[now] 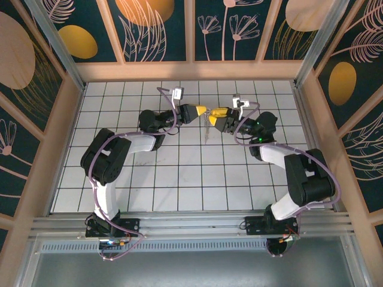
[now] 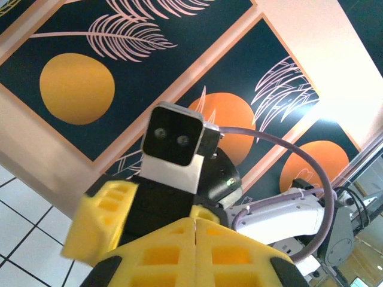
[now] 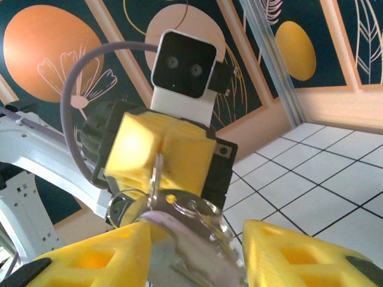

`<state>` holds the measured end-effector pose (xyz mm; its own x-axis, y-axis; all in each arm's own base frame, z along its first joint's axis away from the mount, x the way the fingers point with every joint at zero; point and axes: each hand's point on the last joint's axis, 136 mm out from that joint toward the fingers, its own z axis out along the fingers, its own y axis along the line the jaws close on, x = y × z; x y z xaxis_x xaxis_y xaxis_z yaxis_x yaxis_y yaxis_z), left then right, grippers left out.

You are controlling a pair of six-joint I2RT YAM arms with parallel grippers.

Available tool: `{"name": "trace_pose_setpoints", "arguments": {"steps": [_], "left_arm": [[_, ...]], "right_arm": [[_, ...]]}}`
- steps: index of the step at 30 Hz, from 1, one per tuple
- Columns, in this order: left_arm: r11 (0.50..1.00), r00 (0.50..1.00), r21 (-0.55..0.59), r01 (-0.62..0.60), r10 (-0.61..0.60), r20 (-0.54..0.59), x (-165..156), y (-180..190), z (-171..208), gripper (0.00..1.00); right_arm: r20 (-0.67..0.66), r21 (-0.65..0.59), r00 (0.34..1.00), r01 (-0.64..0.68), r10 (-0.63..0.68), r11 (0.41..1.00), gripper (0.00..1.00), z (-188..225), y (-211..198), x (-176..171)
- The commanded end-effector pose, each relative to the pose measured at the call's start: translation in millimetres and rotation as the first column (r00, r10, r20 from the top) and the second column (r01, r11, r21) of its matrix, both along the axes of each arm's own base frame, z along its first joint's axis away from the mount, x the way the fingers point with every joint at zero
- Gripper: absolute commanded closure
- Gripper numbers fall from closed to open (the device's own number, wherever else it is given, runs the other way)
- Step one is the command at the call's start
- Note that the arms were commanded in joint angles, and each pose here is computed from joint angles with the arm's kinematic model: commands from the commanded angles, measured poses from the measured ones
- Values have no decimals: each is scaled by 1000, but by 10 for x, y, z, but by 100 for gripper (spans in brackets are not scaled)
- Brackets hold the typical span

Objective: Put the keys on the keyring

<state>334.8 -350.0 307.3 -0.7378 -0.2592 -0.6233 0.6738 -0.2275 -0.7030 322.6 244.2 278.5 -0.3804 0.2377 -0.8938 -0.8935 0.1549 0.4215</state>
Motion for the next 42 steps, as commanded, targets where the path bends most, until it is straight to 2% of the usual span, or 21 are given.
{"name": "trace_pose_setpoints", "arguments": {"steps": [1,11,20,36,42], "left_arm": [[993,978,-117,23,3,211,-312,164,432,100],[994,977,-108,26,-3,212,-312,148,407,100],[994,978,-107,24,-1,210,-304,145,398,100],[993,979,-114,23,1,205,-288,143,394,100],[993,979,-120,17,8,203,-273,146,390,100]], "right_arm": [[76,-1,996,-54,54,999,56,91,74,-47],[76,7,990,-117,116,993,58,56,129,-128],[104,-14,988,-117,118,993,60,95,87,-255],[96,-19,988,-120,122,993,82,128,123,-236],[64,-27,990,-125,126,992,98,44,154,-157]]}}
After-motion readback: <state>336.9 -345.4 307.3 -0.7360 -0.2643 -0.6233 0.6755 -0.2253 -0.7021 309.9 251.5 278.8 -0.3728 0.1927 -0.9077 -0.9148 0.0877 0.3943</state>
